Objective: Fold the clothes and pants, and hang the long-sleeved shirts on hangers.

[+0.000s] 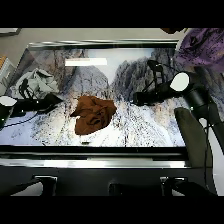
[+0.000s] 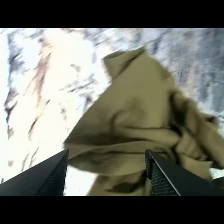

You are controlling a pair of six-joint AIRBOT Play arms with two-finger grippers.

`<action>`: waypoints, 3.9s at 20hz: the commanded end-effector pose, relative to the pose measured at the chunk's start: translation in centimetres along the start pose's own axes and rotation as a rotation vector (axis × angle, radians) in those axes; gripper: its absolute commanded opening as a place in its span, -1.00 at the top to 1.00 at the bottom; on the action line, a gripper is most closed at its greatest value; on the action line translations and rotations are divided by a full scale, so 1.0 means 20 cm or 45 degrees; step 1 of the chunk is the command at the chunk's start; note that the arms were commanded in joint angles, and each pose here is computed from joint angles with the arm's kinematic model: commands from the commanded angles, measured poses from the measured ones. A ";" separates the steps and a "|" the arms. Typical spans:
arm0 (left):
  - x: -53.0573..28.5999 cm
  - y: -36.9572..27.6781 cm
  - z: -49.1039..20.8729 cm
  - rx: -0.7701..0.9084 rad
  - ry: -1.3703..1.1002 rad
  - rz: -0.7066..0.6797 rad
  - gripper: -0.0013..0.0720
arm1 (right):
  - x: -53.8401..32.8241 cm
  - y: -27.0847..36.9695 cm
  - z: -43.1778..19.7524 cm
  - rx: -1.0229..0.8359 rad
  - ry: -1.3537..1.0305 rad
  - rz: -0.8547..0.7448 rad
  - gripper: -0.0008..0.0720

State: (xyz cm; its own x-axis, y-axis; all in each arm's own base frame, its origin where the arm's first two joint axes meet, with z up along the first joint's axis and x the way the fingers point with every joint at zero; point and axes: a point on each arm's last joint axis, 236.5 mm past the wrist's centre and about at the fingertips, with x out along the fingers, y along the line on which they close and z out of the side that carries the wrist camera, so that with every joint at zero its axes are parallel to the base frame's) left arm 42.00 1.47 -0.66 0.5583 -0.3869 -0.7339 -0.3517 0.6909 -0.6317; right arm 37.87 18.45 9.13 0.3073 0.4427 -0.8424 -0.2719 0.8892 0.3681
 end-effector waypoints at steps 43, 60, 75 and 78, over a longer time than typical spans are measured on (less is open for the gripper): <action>0.36 -0.06 -0.18 -0.110 0.242 -0.226 0.94 | 0.92 0.19 0.16 0.685 0.073 0.584 0.90; -1.59 -1.36 0.28 0.808 -0.878 -0.337 0.94 | -1.46 0.39 0.59 -0.169 -1.186 0.023 0.90; -1.71 -0.88 0.46 0.546 -1.030 0.198 0.94 | -1.64 0.15 0.76 0.043 -1.407 -0.180 0.90; -1.18 -0.56 0.65 0.450 -0.752 0.355 0.94 | -0.96 -0.09 0.98 0.256 -1.139 -0.189 0.90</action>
State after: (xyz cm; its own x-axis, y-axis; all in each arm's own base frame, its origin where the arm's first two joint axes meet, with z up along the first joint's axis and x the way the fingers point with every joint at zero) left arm 38.12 8.62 35.61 0.9250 0.1524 -0.3481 -0.2579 0.9246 -0.2805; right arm 43.22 9.30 41.14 0.9717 0.1957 -0.1321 -0.1405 0.9290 0.3423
